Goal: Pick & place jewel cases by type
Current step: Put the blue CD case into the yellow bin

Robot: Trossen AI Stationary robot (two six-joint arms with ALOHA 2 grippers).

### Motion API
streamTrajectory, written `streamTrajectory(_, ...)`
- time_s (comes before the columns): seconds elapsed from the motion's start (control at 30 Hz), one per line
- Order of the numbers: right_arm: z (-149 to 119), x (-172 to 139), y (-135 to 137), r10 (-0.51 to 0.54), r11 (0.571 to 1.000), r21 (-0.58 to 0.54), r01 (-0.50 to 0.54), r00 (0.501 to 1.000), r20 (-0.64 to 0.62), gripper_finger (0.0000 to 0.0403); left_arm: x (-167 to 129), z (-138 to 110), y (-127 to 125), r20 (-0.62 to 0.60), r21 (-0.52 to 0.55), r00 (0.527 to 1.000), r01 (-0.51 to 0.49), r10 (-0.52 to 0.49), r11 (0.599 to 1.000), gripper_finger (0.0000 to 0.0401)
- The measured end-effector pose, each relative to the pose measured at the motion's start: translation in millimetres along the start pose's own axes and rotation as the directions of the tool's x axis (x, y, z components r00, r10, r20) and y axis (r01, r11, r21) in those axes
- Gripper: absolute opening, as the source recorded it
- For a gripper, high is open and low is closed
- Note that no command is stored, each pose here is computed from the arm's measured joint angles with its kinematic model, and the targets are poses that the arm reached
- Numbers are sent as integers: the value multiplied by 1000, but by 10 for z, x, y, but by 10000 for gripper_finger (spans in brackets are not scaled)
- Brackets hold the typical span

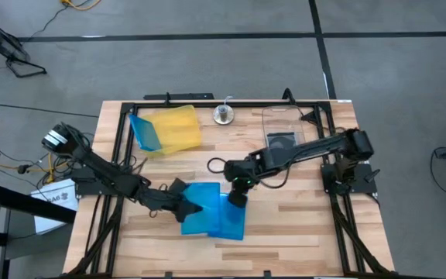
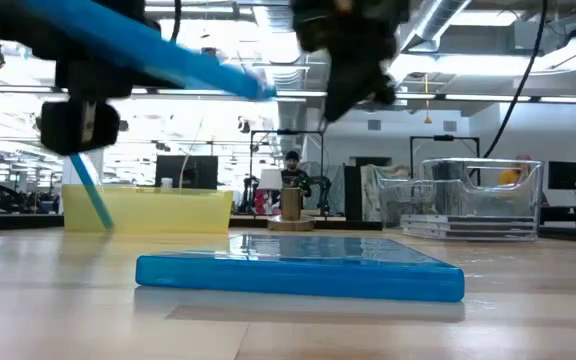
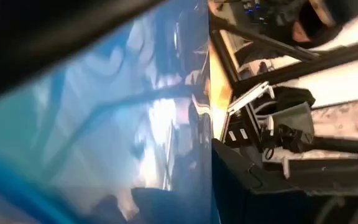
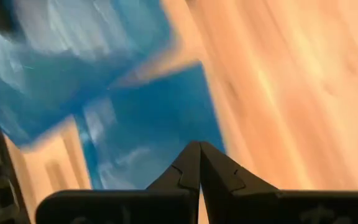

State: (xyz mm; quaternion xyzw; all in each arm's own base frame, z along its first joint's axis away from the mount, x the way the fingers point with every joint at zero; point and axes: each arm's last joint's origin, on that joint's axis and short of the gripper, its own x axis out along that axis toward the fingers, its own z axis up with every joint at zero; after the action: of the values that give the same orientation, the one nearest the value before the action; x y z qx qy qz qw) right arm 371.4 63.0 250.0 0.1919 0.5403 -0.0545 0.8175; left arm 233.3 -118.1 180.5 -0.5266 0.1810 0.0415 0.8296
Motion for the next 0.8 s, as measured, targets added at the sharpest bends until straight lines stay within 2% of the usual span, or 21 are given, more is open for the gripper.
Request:
streamTrajectory(0.13, -119, -310, -96, -54, 997, -59, 51, 997, -48, 0, -132, 107, -123, 30, 122, 998, 57, -61, 991, 55)
streamTrajectory(0.27, -274, -620, -175, -74, 992, -102, 69, 996, -43, 0, -264, 238, -224, 90, 219, 990, 86, -108, 972, 55)
streamTrajectory(0.43, -512, -962, -287, -44, 993, -110, 47, 999, 28, 0, -416, 426, -351, 186, 387, 968, 85, -168, 918, 54)
streamTrajectory(0.5, -614, -1069, -342, -33, 993, -110, 39, 998, 52, 0, -490, 493, -412, 213, 495, 958, 63, -191, 867, 54)
streamTrajectory(0.57, -724, -1148, -390, -27, 994, -105, 34, 997, 65, 0, -535, 587, -526, 250, 604, 941, 33, -228, 796, 54)
streamTrajectory(0.67, -837, -1247, -459, -45, 995, -80, 53, 994, 102, 0, -613, 701, -678, 286, 744, 921, -38, -266, 668, 53)
streamTrajectory(0.8, -939, -1306, -529, -76, 995, -53, 83, 990, 121, 0, -667, 865, -868, 314, 856, 918, -163, -241, 491, 53)
